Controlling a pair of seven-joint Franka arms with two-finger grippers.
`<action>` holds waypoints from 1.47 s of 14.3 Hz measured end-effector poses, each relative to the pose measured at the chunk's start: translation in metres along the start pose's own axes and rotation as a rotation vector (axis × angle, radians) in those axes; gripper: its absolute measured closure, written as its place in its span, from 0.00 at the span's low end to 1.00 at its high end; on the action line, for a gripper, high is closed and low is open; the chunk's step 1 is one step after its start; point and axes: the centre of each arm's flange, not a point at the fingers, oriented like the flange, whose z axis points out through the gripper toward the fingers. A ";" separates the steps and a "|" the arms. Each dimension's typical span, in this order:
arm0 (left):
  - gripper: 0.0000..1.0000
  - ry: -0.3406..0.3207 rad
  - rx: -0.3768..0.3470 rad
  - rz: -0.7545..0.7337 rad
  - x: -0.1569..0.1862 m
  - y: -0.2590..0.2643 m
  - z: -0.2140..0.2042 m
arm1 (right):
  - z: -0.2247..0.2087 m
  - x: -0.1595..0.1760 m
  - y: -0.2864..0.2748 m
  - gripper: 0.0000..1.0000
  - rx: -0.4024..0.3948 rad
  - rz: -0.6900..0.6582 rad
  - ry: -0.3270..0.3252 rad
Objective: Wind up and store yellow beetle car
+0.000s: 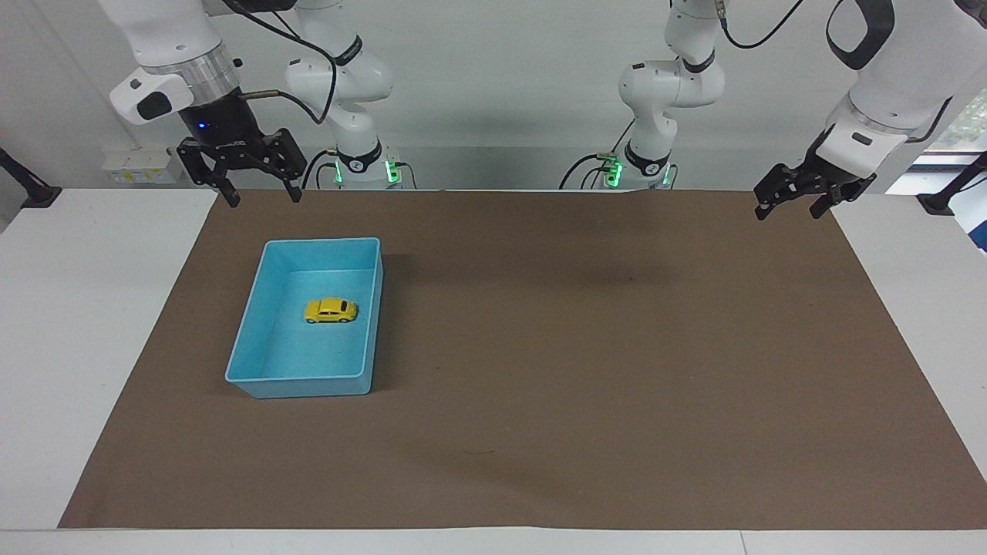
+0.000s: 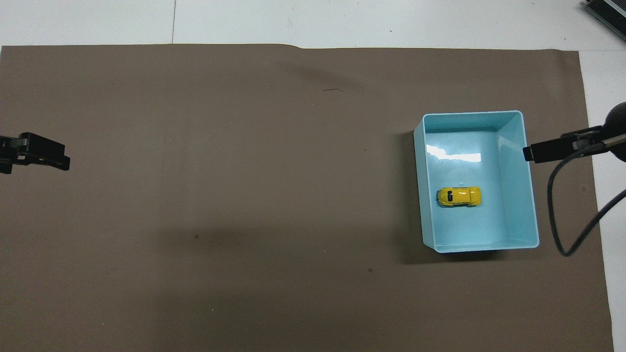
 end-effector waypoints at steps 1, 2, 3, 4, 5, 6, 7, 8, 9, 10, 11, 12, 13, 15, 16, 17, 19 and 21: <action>0.00 0.000 0.000 0.000 0.000 0.000 0.000 | -0.001 0.000 0.003 0.00 -0.001 0.008 0.003; 0.00 0.000 0.000 0.000 0.000 0.000 0.000 | -0.002 0.001 0.008 0.00 -0.002 0.016 0.004; 0.00 0.000 0.000 0.000 0.000 0.000 0.000 | -0.002 0.001 0.012 0.00 -0.003 0.023 0.005; 0.00 0.000 0.000 0.000 0.000 0.000 0.000 | -0.003 0.001 0.014 0.00 -0.004 0.027 0.006; 0.00 0.000 0.000 0.000 0.000 0.000 0.000 | -0.003 0.001 0.016 0.00 -0.010 0.029 0.008; 0.00 0.000 0.000 0.000 0.000 0.000 0.000 | -0.004 0.001 0.019 0.00 -0.028 0.029 0.009; 0.00 0.000 0.000 0.000 0.000 0.000 0.000 | -0.004 0.000 0.022 0.00 -0.060 0.028 0.005; 0.00 0.000 0.000 0.000 0.000 0.000 0.000 | -0.005 -0.001 0.024 0.00 -0.087 0.027 -0.007; 0.00 0.000 0.000 0.000 0.000 0.000 0.000 | -0.004 -0.003 0.024 0.00 -0.098 0.024 -0.018; 0.00 0.000 0.000 0.000 0.000 0.000 0.000 | -0.004 -0.003 0.022 0.00 -0.100 0.019 -0.023; 0.00 0.000 0.000 0.000 0.000 0.000 0.000 | -0.004 -0.003 0.019 0.00 -0.099 0.013 -0.023; 0.00 0.000 0.000 0.000 0.000 0.000 0.000 | -0.005 -0.004 0.016 0.00 -0.099 0.008 -0.023; 0.00 0.000 0.000 0.000 0.000 0.000 0.000 | -0.005 -0.004 0.014 0.00 -0.098 0.005 -0.025; 0.00 0.000 0.000 0.000 0.000 0.000 0.000 | -0.003 -0.006 0.014 0.00 -0.099 0.006 -0.046; 0.00 0.000 0.000 0.000 0.000 0.000 0.000 | -0.003 -0.007 0.015 0.00 -0.100 0.007 -0.055; 0.00 0.000 0.000 0.000 0.000 0.000 0.000 | -0.002 -0.008 0.015 0.00 -0.100 0.008 -0.059; 0.00 0.000 0.000 0.000 0.000 0.000 0.000 | -0.003 -0.008 0.015 0.00 -0.100 0.008 -0.059; 0.00 0.000 0.000 0.000 0.000 0.000 0.000 | -0.003 -0.008 0.015 0.00 -0.100 0.008 -0.058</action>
